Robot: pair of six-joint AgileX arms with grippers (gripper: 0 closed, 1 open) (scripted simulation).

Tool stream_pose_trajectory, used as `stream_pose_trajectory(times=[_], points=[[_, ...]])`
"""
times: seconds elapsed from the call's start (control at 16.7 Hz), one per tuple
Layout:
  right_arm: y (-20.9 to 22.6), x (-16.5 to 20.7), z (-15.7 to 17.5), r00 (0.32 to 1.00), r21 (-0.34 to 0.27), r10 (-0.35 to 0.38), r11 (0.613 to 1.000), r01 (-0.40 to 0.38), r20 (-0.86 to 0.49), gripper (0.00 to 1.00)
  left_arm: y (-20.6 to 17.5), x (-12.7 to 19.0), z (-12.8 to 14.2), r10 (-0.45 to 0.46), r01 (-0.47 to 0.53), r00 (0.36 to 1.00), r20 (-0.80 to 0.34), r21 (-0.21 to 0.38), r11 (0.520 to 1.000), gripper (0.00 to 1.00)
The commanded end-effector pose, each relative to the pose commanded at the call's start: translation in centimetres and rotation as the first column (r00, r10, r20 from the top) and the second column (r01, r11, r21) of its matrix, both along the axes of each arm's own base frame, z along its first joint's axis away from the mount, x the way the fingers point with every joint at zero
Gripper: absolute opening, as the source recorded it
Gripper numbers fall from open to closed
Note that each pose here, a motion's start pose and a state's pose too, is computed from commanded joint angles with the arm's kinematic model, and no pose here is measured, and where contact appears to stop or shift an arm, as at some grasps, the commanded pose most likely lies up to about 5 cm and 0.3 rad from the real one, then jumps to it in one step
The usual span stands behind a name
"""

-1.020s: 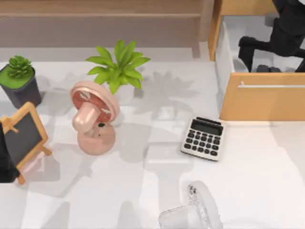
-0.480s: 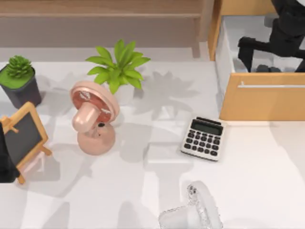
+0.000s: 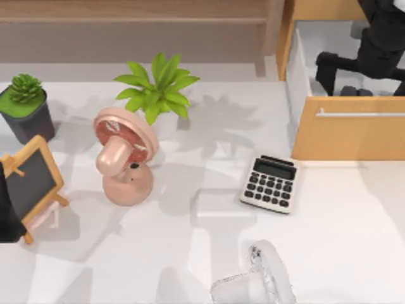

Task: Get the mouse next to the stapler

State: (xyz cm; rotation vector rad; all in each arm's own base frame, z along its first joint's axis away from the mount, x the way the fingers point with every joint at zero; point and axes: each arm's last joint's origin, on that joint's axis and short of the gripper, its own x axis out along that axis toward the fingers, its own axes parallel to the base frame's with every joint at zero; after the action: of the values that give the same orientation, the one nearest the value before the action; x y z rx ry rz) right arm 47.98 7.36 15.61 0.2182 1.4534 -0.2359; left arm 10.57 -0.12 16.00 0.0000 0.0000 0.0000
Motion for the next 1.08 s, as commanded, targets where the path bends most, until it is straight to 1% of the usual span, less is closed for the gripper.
stream_pose_trajectory(times=[0.42, 0.66, 0.9, 1.08], points=[[0.1, 0.1, -0.9, 1.0, -0.002, 0.0, 1.0, 0.0, 0.003, 1.0, 0.0, 0.0, 0.0, 0.0, 0.0, 1.0, 0.0, 0.0, 1.0, 1.0], [0.1, 0.5, -2.4, 1.0, 0.0, 0.0, 1.0, 0.0, 0.0, 1.0, 0.0, 0.0, 0.0, 0.0, 0.0, 1.0, 0.0, 0.0, 1.0, 1.0], [0.1, 0.5, -2.5, 1.0, 0.0, 0.0, 1.0, 0.0, -0.001, 1.0, 0.0, 0.0, 0.0, 0.0, 0.0, 1.0, 0.0, 0.0, 1.0, 1.0], [0.1, 0.5, -2.5, 1.0, 0.0, 0.0, 1.0, 0.0, -0.001, 0.77, 0.0, 0.0, 0.0, 0.0, 0.0, 1.0, 0.0, 0.0, 1.0, 1.0]])
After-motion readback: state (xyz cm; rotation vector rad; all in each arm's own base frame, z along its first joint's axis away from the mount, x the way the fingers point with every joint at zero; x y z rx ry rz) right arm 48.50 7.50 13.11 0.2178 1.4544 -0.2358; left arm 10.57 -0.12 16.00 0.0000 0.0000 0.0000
